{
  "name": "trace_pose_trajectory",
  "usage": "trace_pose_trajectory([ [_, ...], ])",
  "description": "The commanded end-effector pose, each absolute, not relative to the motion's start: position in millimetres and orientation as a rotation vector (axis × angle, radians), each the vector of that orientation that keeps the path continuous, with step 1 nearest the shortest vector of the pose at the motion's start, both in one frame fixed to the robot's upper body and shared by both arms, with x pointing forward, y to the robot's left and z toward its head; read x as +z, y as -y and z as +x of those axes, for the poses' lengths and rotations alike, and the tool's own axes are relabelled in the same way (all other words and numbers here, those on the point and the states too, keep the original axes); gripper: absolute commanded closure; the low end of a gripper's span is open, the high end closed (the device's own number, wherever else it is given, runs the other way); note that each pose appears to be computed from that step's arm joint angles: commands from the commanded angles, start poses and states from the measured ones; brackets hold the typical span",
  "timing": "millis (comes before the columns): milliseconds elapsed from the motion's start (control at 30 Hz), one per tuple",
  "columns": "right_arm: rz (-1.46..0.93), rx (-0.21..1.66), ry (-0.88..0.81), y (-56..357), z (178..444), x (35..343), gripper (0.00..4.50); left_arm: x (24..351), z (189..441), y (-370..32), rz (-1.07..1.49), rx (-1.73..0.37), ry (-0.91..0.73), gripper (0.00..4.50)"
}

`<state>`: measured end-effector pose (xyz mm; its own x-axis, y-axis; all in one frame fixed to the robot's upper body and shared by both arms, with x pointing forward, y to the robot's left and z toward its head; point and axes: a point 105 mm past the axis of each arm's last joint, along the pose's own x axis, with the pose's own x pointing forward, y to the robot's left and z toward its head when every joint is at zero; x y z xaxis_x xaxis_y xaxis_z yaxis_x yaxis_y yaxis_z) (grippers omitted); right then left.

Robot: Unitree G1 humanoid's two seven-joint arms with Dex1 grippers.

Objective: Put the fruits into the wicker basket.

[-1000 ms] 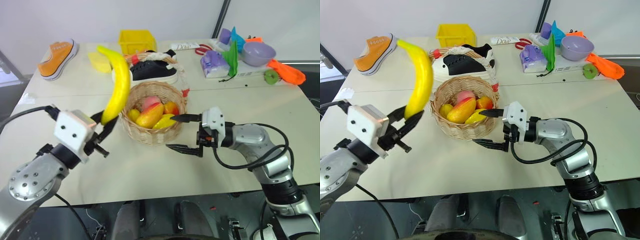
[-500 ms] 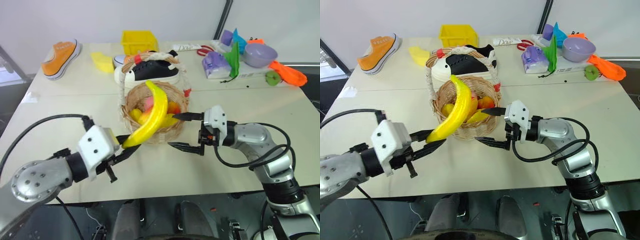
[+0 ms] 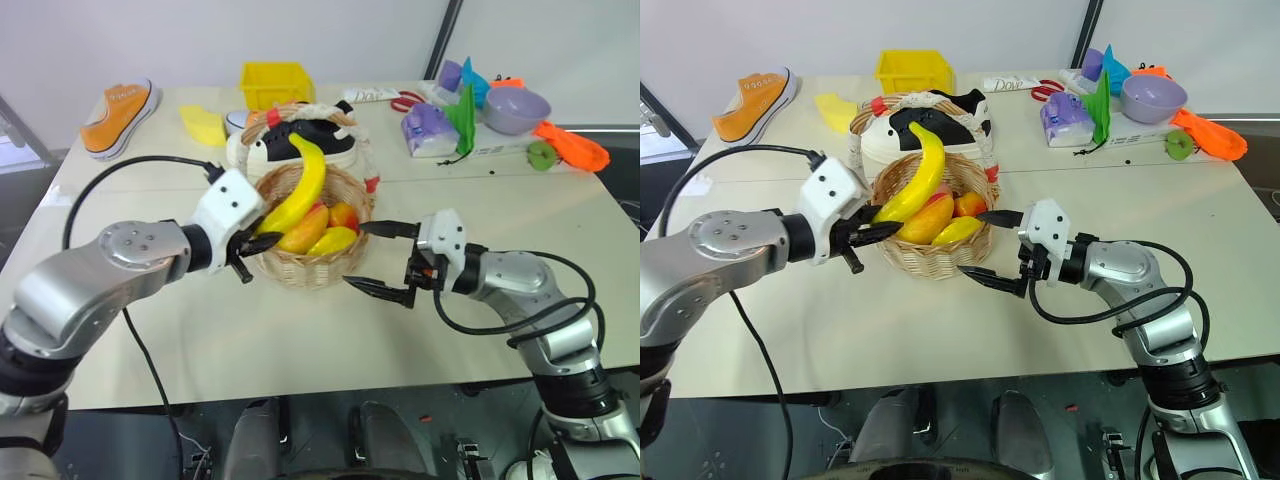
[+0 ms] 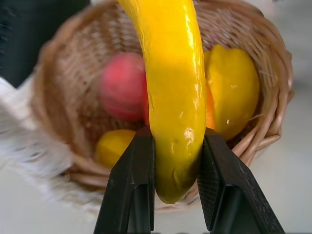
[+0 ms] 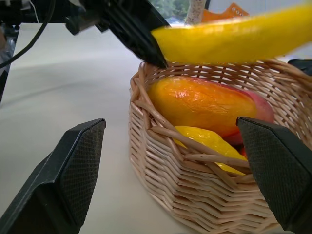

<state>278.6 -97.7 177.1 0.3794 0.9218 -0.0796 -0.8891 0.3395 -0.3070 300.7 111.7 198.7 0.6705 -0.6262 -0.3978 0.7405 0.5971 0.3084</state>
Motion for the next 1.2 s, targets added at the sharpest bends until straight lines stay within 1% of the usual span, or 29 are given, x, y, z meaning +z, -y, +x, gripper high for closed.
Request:
trace_pose_trajectory([
  [33, -0.352, 1.156, 0.157, 102.3, 274.5, 188.6, 0.00, 213.5, 303.7, -108.4, 0.488, -0.814, -0.197, 1.64],
  [67, -0.353, 1.152, 0.155, 103.2, 274.2, 188.3, 0.00, 216.4, 303.2, -106.5, 0.474, -0.826, -0.183, 1.03],
  [100, -0.353, 1.147, 0.152, 104.1, 274.2, 188.1, 0.00, 220.3, 300.5, -104.8, 0.465, -0.849, -0.162, 0.56],
  [200, -0.355, 1.121, 0.140, 110.0, 276.1, 187.7, 0.00, 227.6, 287.8, -108.4, 0.457, -0.903, -0.104, 0.56],
  [300, -0.335, 1.076, 0.126, 120.7, 281.9, 190.4, 0.00, 231.4, 281.2, -122.5, 0.402, -0.886, -0.054, 0.56],
  [467, -0.260, 0.983, 0.134, 137.8, 293.2, 201.5, 0.00, 226.7, 274.8, -153.7, 0.305, -0.763, 0.011, 0.56],
  [567, -0.209, 0.947, 0.146, 139.3, 298.4, 205.7, 0.00, 218.9, 265.1, -166.9, 0.312, -0.707, 0.055, 0.56],
  [633, -0.162, 0.893, 0.162, 137.3, 308.1, 206.9, 0.00, 218.8, 253.5, -169.9, 0.228, -0.716, 0.138, 0.56],
  [667, -0.138, 0.868, 0.171, 136.2, 312.9, 207.9, 0.00, 216.8, 250.4, -171.8, 0.210, -0.709, 0.152, 0.56],
  [733, -0.117, 0.826, 0.176, 135.6, 321.5, 207.6, 0.00, 213.0, 247.8, -172.7, 0.192, -0.699, 0.161, 0.56],
  [933, -0.076, 0.702, 0.186, 126.1, 363.0, 205.9, 0.00, 205.9, 242.6, -167.5, 0.192, -0.708, 0.181, 0.56],
  [1000, -0.044, 0.687, 0.188, 125.7, 369.8, 206.8, 0.55, 205.1, 243.6, -168.4, 0.194, -0.694, 0.187, 0.50],
  [1067, -0.016, 0.686, 0.192, 124.8, 372.6, 208.9, 1.39, 205.4, 243.9, -169.1, 0.190, -0.685, 0.197, 0.50],
  [1200, -0.010, 0.678, 0.200, 125.2, 373.1, 212.1, 3.55, 203.4, 242.3, -167.1, 0.188, -0.683, 0.194, 0.50],
])
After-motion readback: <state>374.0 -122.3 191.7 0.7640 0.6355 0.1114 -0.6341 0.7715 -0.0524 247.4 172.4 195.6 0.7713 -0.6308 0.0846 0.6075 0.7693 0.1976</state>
